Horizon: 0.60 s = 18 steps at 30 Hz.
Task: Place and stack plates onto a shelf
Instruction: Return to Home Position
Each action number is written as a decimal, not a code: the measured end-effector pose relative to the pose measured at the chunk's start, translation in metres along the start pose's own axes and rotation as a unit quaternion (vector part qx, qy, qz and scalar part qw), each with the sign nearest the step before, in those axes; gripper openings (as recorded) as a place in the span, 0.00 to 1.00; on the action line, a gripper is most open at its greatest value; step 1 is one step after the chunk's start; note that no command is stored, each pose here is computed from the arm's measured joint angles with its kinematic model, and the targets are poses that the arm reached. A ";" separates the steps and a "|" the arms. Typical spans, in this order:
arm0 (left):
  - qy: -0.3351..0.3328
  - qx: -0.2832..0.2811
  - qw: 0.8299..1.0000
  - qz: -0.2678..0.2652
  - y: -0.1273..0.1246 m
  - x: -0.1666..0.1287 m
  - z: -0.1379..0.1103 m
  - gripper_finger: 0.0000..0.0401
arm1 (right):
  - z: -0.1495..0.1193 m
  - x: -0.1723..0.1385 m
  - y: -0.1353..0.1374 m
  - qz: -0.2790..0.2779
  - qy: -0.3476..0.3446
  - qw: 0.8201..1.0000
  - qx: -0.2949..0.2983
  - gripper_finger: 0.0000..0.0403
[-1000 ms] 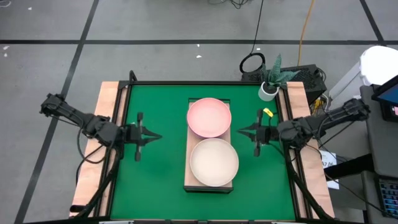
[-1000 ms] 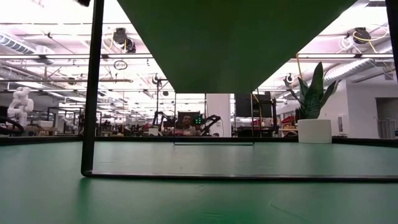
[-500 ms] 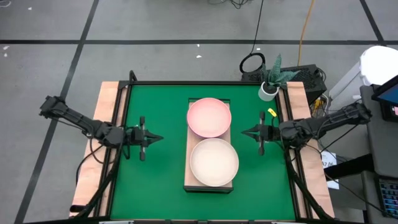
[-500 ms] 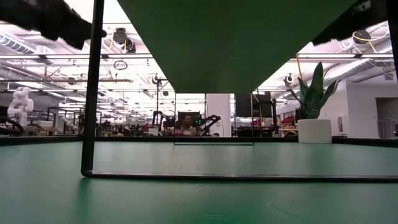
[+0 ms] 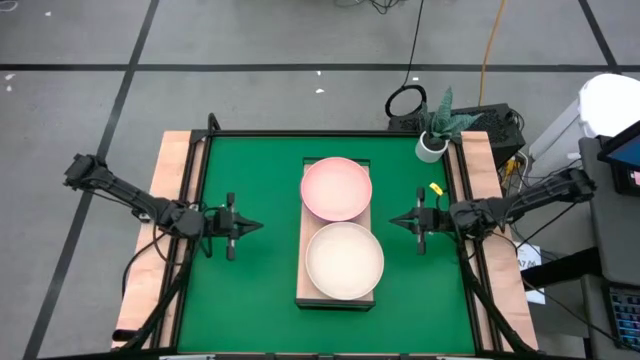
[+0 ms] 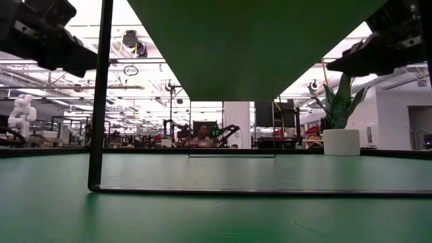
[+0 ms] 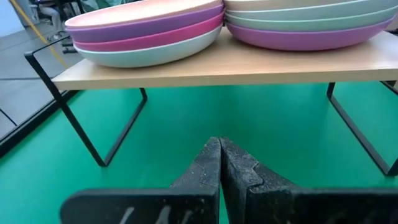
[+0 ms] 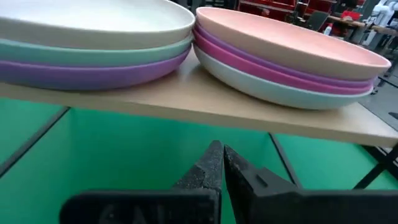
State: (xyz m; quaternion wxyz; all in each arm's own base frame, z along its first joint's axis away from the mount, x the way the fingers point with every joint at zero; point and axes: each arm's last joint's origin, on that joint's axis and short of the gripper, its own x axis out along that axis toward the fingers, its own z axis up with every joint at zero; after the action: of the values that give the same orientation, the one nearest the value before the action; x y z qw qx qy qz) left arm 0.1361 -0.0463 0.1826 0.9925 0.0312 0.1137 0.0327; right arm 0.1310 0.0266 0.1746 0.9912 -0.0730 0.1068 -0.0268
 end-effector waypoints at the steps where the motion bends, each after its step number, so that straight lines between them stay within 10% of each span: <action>1: -0.001 -0.002 1.000 0.000 0.000 0.000 -0.001 0.00 | -0.002 -0.001 0.000 0.000 -0.003 1.000 0.003 0.00; 18: -0.025 -0.018 1.000 -0.004 0.009 -0.015 -0.037 0.00 | -0.020 -0.012 -0.003 -0.005 -0.041 0.999 0.022 0.00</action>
State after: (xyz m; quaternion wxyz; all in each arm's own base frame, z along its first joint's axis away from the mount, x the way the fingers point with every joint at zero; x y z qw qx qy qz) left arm 0.1127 -0.0368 0.1501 0.9956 0.0140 0.0880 0.0298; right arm 0.1153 0.0221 0.1579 0.9960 -0.0524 0.0653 -0.0312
